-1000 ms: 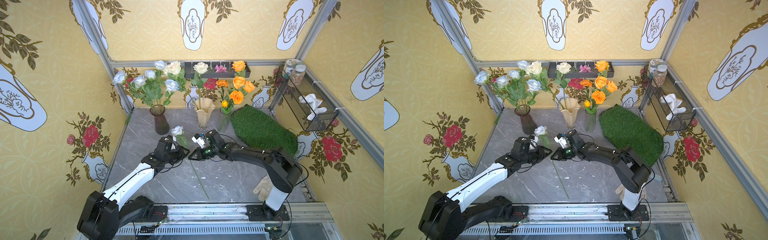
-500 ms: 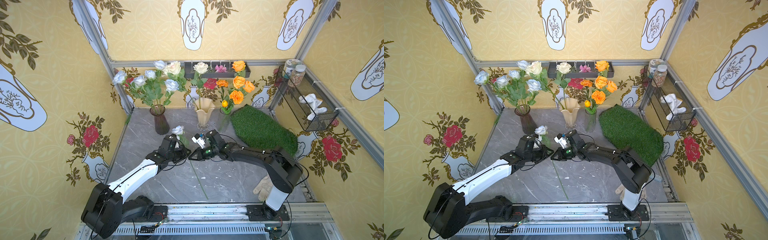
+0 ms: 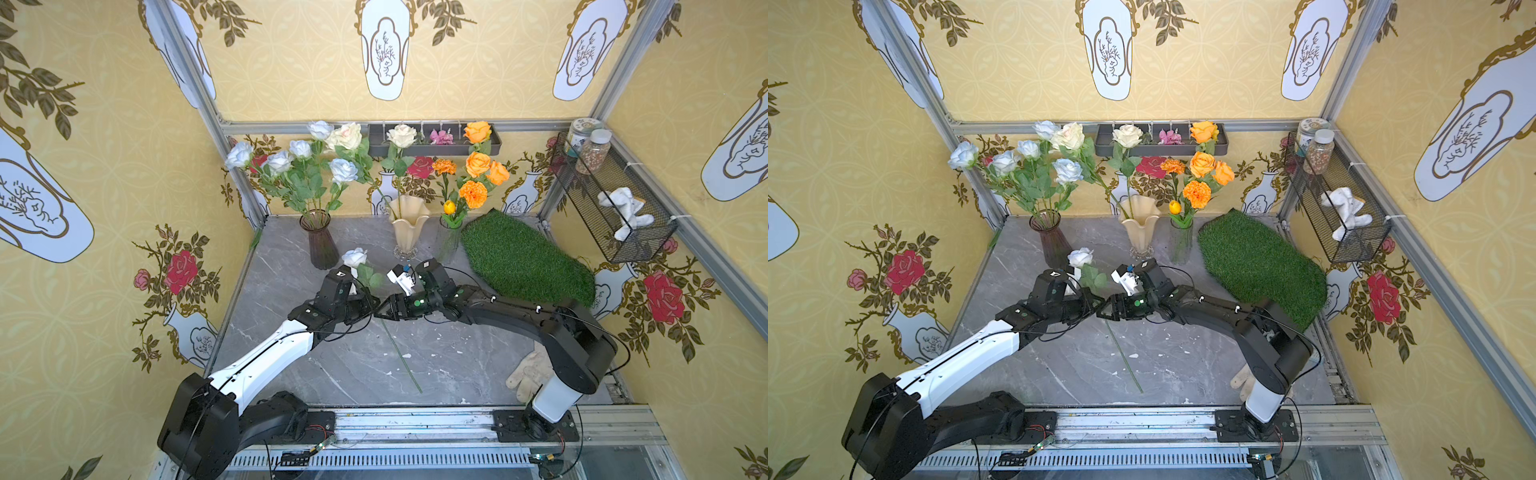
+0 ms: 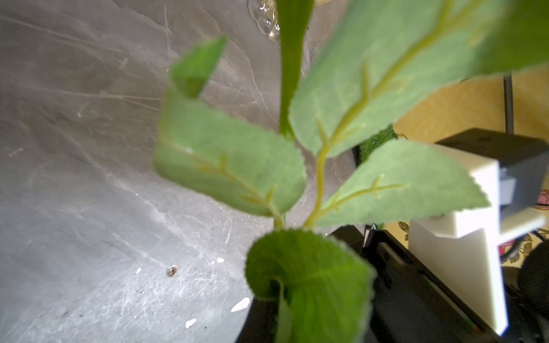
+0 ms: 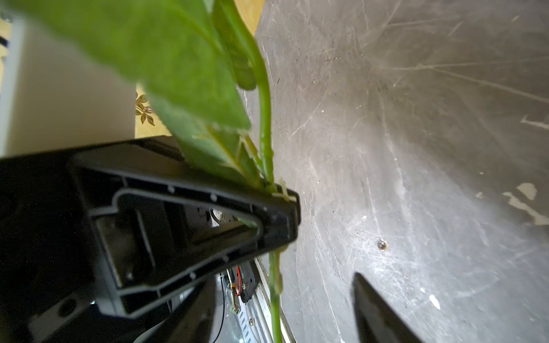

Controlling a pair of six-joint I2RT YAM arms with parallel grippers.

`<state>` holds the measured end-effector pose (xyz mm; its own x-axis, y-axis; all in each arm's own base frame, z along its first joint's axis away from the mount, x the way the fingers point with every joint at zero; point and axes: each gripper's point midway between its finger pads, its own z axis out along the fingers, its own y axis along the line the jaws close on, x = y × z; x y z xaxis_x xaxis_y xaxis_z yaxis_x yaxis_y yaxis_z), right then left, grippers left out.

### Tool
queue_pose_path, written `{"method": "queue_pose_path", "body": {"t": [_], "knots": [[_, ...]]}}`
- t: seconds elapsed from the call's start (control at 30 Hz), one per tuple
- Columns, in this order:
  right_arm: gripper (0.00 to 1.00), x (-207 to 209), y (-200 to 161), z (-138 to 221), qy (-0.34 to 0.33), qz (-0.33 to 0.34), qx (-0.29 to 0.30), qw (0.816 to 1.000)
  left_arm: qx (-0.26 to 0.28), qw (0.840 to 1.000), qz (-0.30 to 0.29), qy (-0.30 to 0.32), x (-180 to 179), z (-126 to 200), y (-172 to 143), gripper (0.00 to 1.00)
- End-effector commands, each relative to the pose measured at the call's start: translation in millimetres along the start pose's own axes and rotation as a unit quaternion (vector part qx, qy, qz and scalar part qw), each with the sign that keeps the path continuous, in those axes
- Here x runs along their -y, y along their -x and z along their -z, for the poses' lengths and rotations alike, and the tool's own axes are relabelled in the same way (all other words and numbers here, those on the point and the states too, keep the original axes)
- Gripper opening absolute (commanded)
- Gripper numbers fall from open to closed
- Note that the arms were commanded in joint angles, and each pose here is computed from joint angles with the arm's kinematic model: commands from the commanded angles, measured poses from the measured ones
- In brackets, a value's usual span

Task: Arrange the flowers in different vases according to their colors
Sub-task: Pick up the flower at the center of the board, then insert the flower into the vase.

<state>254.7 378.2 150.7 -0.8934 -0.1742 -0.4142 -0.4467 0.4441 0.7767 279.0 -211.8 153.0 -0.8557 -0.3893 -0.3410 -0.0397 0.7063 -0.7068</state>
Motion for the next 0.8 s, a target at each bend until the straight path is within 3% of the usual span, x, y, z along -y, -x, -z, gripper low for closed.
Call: {"method": "queue_pose_path", "body": {"t": [0.0, 0.17, 0.27, 0.4, 0.53, 0.6, 0.77], "knots": [[0.97, 3, 13, 16, -0.041, 0.032, 0.052, 0.997, 0.030, 0.999, -0.016, 0.028, -3, 9, 13, 0.00], [0.97, 9, 27, 49, -0.100, 0.044, 0.134, 0.985, 0.085, 0.989, -0.064, 0.105, -5, 31, 45, 0.00], [0.97, 16, 34, 72, -0.132, 0.045, 0.191, 0.972, 0.151, 0.966, -0.098, 0.187, -11, 63, 79, 0.00], [0.97, 23, 40, 99, -0.157, 0.041, 0.260, 0.952, 0.248, 0.929, -0.136, 0.239, 7, 117, 130, 0.00], [0.97, 33, 45, 123, -0.160, 0.036, 0.350, 0.922, 0.349, 0.881, -0.158, 0.277, 33, 182, 186, 0.00], [0.97, 34, 44, 135, -0.157, 0.044, 0.388, 0.907, 0.407, 0.848, -0.161, 0.300, 44, 221, 217, 0.00], [0.97, 28, 43, 138, -0.151, 0.073, 0.407, 0.898, 0.522, 0.766, -0.195, 0.322, 86, 284, 270, 0.00]]}}
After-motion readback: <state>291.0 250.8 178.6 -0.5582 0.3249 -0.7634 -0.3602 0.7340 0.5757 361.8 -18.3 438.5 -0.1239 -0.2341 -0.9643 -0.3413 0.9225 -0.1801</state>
